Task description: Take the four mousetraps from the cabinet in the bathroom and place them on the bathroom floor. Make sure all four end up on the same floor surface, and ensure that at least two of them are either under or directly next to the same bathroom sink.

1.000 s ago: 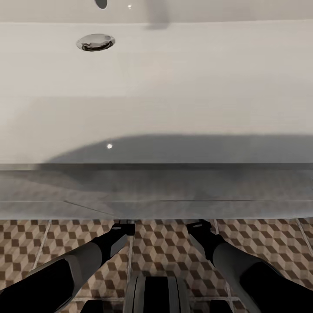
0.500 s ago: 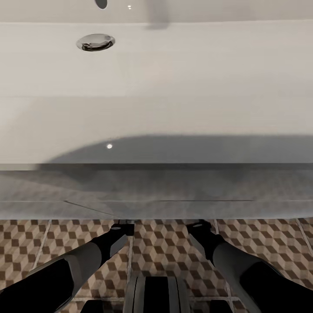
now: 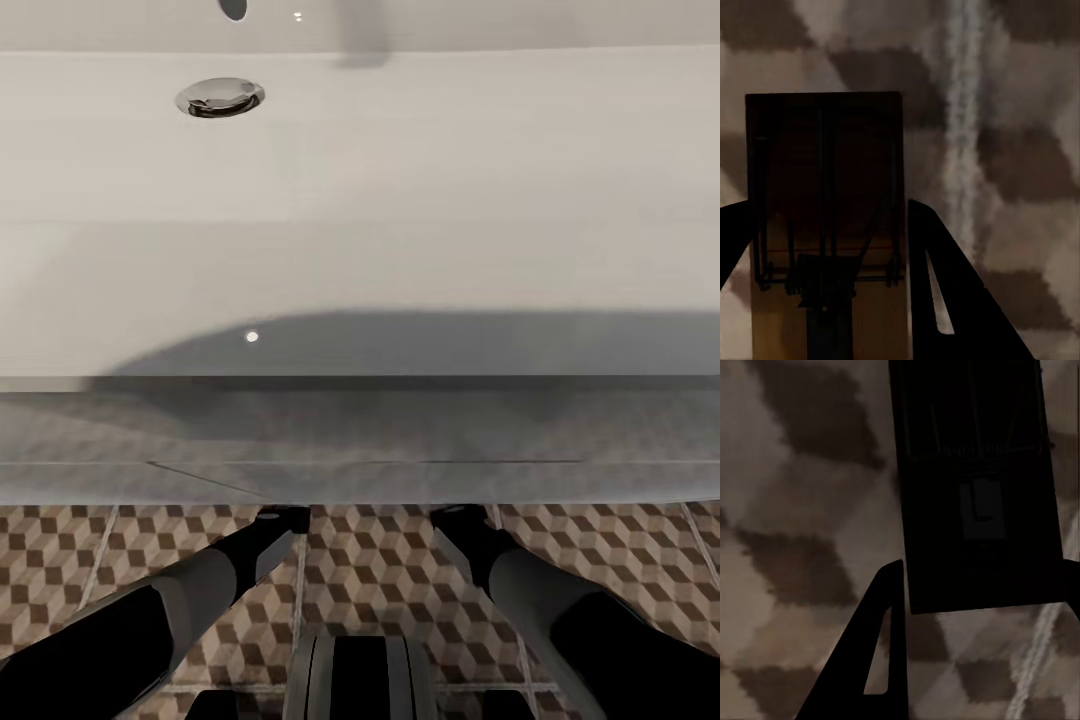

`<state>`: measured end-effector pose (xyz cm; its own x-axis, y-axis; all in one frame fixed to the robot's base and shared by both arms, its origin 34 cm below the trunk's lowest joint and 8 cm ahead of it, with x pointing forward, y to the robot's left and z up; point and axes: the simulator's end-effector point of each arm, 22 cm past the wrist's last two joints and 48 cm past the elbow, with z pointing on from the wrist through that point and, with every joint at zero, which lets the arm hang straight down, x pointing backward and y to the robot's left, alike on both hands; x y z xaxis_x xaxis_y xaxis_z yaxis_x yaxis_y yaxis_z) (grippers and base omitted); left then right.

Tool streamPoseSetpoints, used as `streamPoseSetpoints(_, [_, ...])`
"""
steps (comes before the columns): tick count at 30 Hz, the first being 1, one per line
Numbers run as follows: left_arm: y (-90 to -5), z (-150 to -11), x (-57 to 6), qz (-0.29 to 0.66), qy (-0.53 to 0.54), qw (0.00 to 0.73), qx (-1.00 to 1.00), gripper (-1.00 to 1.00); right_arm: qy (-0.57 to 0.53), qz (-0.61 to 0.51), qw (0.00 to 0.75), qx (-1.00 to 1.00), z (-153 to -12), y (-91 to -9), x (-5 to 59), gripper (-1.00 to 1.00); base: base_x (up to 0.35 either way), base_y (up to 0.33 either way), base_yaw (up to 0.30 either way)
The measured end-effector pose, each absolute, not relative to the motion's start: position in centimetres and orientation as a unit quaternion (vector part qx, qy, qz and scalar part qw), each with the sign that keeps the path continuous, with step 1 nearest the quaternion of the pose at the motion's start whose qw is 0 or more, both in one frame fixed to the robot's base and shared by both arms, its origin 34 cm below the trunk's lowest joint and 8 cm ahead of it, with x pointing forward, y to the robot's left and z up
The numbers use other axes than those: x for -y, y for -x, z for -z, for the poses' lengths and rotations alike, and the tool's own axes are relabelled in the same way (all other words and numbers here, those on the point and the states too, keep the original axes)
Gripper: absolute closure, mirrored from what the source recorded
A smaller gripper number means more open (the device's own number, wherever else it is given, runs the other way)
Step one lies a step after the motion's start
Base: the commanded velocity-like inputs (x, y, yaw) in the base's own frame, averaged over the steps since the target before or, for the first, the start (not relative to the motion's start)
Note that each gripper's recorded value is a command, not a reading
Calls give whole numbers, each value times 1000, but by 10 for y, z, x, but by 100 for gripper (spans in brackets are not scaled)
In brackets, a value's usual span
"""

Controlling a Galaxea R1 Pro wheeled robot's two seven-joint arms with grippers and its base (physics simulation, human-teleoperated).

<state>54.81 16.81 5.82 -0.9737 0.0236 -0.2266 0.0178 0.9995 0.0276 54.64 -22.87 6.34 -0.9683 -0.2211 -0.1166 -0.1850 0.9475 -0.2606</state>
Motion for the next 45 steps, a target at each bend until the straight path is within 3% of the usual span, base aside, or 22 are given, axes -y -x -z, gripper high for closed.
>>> streamPoseSetpoints(45, [-565, -60, -168, -13, -7, 125, -992, 100, 81, 119, 84, -986, -66, -567, 228, 100, 0, 0, 3])
